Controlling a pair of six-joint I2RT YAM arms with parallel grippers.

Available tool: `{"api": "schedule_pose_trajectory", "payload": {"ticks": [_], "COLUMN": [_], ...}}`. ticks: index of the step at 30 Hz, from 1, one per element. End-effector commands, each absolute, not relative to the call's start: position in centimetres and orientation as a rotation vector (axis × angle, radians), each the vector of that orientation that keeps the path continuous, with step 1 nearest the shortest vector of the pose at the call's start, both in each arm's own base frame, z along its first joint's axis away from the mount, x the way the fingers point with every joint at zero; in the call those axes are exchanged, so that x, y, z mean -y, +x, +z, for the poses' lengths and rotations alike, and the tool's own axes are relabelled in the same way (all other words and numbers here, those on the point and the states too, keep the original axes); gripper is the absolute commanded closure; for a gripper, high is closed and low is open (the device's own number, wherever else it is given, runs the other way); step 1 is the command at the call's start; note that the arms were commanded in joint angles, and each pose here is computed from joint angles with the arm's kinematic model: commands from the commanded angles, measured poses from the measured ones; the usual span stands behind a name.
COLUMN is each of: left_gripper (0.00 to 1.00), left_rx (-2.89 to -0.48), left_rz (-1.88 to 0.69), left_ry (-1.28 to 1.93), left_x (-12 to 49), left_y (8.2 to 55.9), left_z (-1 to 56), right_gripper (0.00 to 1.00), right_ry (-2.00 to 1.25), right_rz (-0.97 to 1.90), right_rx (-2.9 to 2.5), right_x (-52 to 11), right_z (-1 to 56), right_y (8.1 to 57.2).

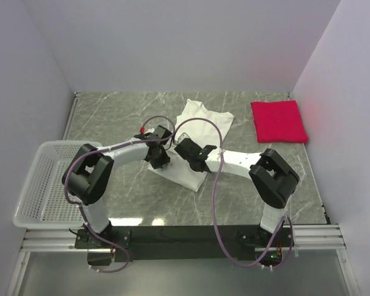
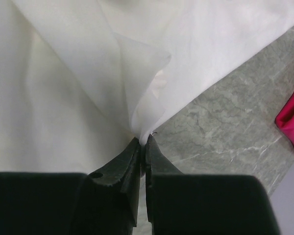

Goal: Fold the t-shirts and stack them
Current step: Fold the tshirt

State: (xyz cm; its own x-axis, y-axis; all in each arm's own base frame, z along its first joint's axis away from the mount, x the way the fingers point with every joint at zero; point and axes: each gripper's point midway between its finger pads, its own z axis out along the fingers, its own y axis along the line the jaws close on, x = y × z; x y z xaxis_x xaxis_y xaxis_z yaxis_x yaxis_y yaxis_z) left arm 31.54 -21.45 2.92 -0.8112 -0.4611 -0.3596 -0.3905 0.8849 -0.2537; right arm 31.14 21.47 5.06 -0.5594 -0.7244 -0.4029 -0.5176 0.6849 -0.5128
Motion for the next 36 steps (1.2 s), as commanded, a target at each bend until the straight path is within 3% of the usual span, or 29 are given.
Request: {"api": "schedule_pose_trajectory", "payload": {"ticks": [1, 5, 13, 16, 24, 28, 30, 32, 36], "left_gripper": [0.66, 0.69, 0.68, 0.68, 0.68, 0.59, 0.5, 0.4, 0.35], "left_rx": [-2.675, -2.702, -2.735, -2.755, -2.823, -2.756, -2.727, -2.658, -2.521], "left_rz": [-0.238, -0.212, -0.171, -0.184, -0.274, -0.413, -0.441, -0.466, -0.403], "left_ry": [-0.638, -0.648, -0.649, -0.651, -0.789, -0.798, -0.769, -0.742, -0.58], "left_x": [21.8, 20.7, 19.6, 19.9, 20.2, 20.9, 21.1, 21.0, 19.7], "left_y": [30.8, 28.9, 26.4, 25.3, 19.6, 17.8, 17.5, 18.5, 22.3], "left_z": [1.9, 0.6, -0.1, -0.3, -0.6, 2.3, 3.3, 5.2, 8.3], "right_gripper": [0.9, 0.77, 0.7, 0.62, 0.61, 0.61, 0.6, 0.57, 0.53], "right_ry": [-0.864, -0.736, -0.351, -0.347, -0.221, -0.087, -0.015, 0.033, 0.081], "right_rz": [-0.451, -0.455, -0.439, -0.293, 0.176, 0.425, 0.531, 0.602, 0.778], "right_rx": [-2.285, -2.348, -2.415, -2.444, -2.524, -2.522, -2.532, -2.512, -2.521], "right_x": [-21.1, -18.5, -14.5, -15.9, -18.5, -18.5, -18.0, -17.7, -17.6], "right_z": [6.5, 6.9, 9.2, 9.3, 9.6, 10.1, 9.4, 9.6, 8.9], "right_y": [33.3, 35.1, 38.9, 38.1, 32.6, 30.8, 30.3, 30.4, 29.7]}}
